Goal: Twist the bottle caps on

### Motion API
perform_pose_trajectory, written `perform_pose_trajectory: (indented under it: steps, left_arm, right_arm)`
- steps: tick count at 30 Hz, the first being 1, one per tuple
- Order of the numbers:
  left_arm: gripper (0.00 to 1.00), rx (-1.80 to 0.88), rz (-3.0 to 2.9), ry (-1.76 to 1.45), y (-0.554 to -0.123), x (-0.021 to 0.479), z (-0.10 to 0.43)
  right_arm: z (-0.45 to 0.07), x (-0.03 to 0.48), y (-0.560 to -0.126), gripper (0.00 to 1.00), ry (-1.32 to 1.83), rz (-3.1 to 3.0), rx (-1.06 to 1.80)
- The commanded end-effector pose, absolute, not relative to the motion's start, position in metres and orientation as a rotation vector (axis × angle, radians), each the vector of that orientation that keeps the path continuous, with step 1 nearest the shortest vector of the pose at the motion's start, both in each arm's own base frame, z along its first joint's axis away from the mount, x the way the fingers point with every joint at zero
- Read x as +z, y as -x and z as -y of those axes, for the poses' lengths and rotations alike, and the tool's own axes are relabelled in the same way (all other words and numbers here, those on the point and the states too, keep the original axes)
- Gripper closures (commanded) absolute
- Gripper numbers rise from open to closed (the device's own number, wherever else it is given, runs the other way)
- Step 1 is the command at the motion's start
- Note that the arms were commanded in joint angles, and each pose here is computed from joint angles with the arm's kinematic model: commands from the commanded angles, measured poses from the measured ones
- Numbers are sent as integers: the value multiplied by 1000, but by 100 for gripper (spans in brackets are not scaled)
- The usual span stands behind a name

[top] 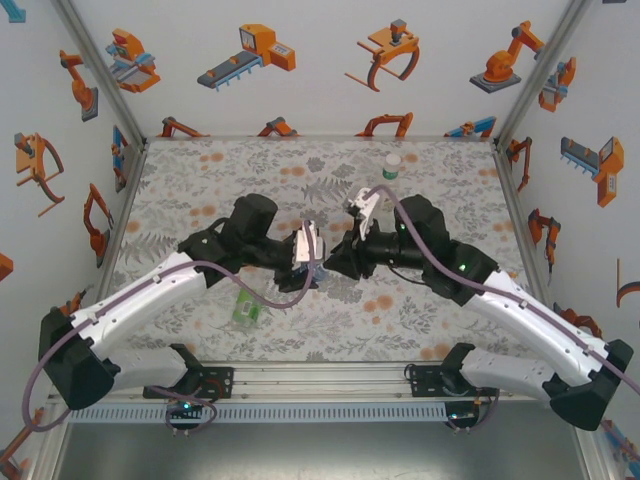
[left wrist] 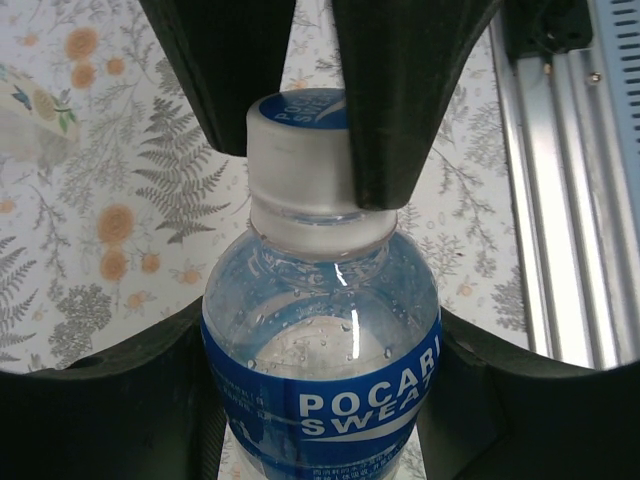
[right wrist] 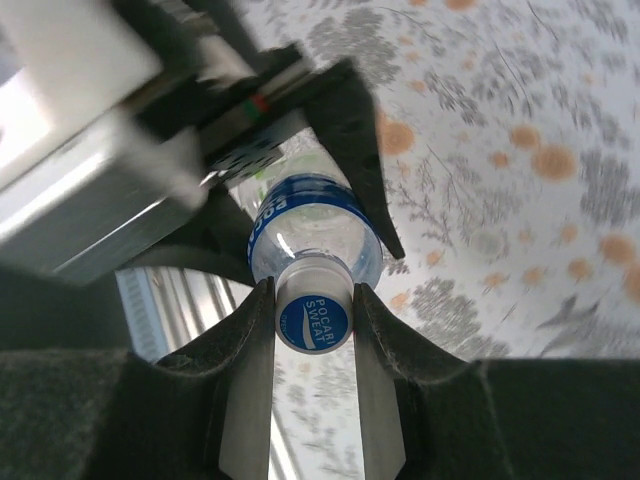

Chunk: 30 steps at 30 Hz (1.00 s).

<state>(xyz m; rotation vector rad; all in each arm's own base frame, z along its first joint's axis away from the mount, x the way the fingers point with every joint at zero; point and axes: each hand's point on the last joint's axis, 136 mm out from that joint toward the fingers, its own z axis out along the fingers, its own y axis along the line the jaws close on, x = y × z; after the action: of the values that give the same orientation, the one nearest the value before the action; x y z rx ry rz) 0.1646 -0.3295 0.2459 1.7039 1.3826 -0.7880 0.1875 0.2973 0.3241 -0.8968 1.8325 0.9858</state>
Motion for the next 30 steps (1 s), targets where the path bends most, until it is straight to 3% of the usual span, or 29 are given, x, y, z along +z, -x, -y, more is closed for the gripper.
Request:
perform_pose_trajectory:
  steps: [1,7,13,14,21,26,30]
  left_arm:
    - [100,-739,-1304,-1622,-183,266,344]
    - [100,-730,-1284,-1602,-192,266,352]
    - [100,-746,-1281,-1614,-192,264,355]
    - [100,-751,-1286,-1624,-191,262,355]
    - [100,-764,-1307,-1665,-184,261,351]
    - [100,-789,-1317,-1692,-175,260,345]
    - [100,-829,-1302,-1718,-161,263,337]
  right_arm:
    - [-267,313,-224,100,260,-2047,1012]
    - [-218,272,-236,100,-425,-2208,949]
    - [-227,275,-235,100,-410,-2250,968]
    - [-229,279,-236,100,-376,-2241,970]
    - [-257,340,-230,57,203,-1996,984]
    - [-276,367,-197,46,763,-1769,903]
    - [-286,368,-158,43,1219,-1550,847]
